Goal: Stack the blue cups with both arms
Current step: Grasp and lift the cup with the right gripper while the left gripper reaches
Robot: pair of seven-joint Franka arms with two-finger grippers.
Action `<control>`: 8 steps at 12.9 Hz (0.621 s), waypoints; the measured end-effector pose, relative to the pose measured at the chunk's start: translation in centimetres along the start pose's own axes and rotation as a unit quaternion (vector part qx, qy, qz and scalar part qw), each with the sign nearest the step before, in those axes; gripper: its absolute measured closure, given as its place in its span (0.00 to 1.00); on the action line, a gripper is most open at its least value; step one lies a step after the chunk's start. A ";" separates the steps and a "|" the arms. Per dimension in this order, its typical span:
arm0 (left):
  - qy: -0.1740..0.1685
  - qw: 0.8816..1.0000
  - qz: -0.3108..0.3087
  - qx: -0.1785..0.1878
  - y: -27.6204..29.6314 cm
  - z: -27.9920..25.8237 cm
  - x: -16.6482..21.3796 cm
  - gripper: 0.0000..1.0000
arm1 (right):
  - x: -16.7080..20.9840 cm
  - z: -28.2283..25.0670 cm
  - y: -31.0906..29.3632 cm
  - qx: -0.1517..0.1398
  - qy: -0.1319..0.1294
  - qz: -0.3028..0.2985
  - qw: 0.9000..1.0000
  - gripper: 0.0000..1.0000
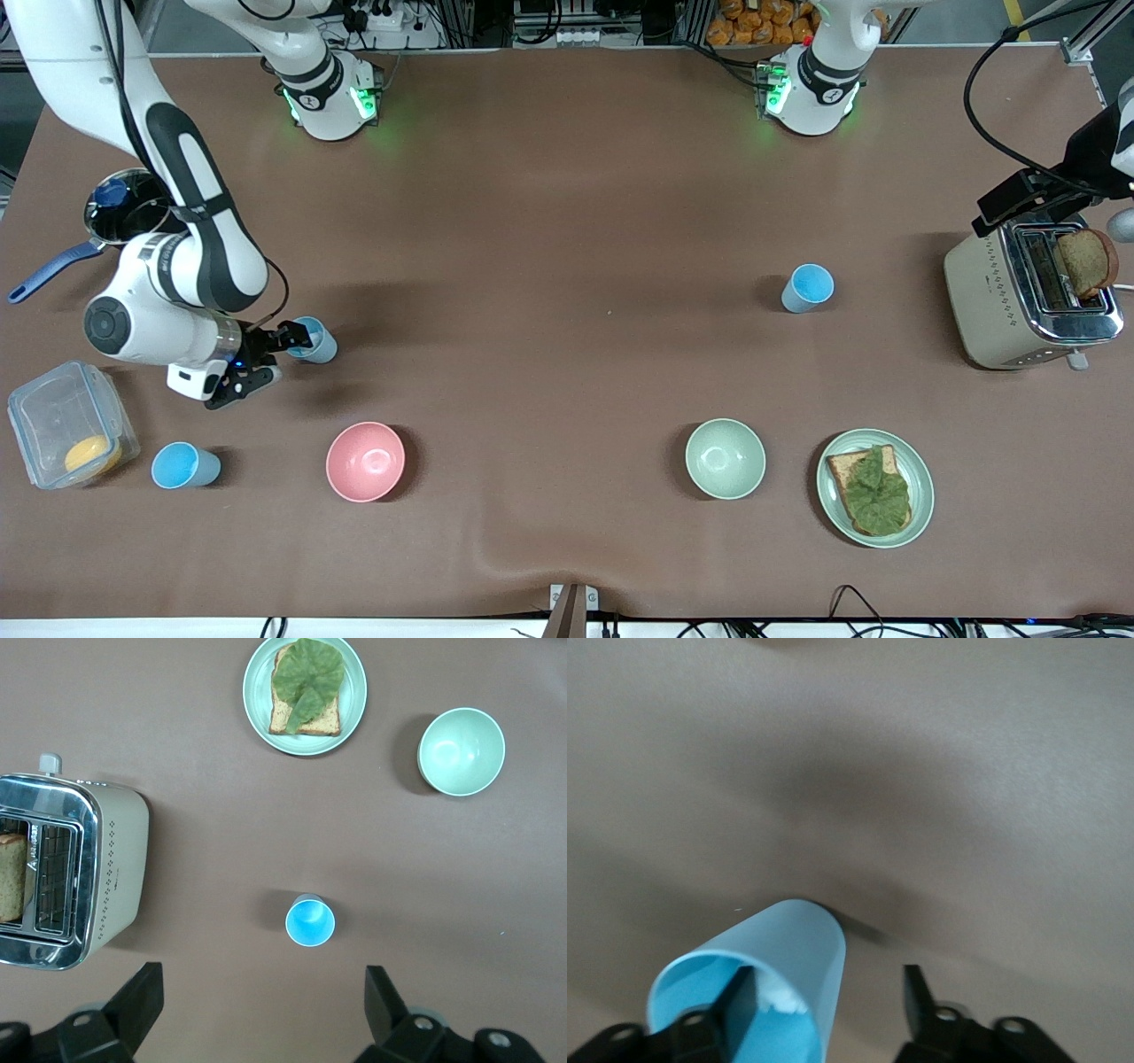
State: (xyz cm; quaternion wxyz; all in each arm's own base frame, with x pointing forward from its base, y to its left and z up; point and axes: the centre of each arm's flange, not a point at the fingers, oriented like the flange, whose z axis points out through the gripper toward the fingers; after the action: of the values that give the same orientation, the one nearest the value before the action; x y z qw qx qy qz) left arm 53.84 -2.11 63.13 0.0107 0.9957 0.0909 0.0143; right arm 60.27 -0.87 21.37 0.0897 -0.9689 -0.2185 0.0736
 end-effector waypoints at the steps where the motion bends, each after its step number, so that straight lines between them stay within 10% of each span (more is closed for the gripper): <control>1: -0.001 1.000 0.004 0.000 0.2 0.1 0.0 0.00 | 0.0 0.4 0.1 0.002 -0.002 -0.005 1.000 0.48; 5: -0.012 1.000 0.014 0.002 1.2 1.5 0.4 0.00 | 0.1 0.1 0.2 0.003 -0.002 -0.007 1.000 0.96; 8: -0.021 1.000 0.014 0.003 1.3 2.8 1.2 0.00 | 1.1 -2.5 -0.3 0.026 -0.025 -0.011 0.999 0.97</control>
State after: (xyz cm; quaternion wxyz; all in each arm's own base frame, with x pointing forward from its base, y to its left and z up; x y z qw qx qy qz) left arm 55.34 -3.27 60.38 0.0092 0.9970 0.0765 -0.0069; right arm 61.60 -0.45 23.77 0.1100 -0.9617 -0.2293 0.1026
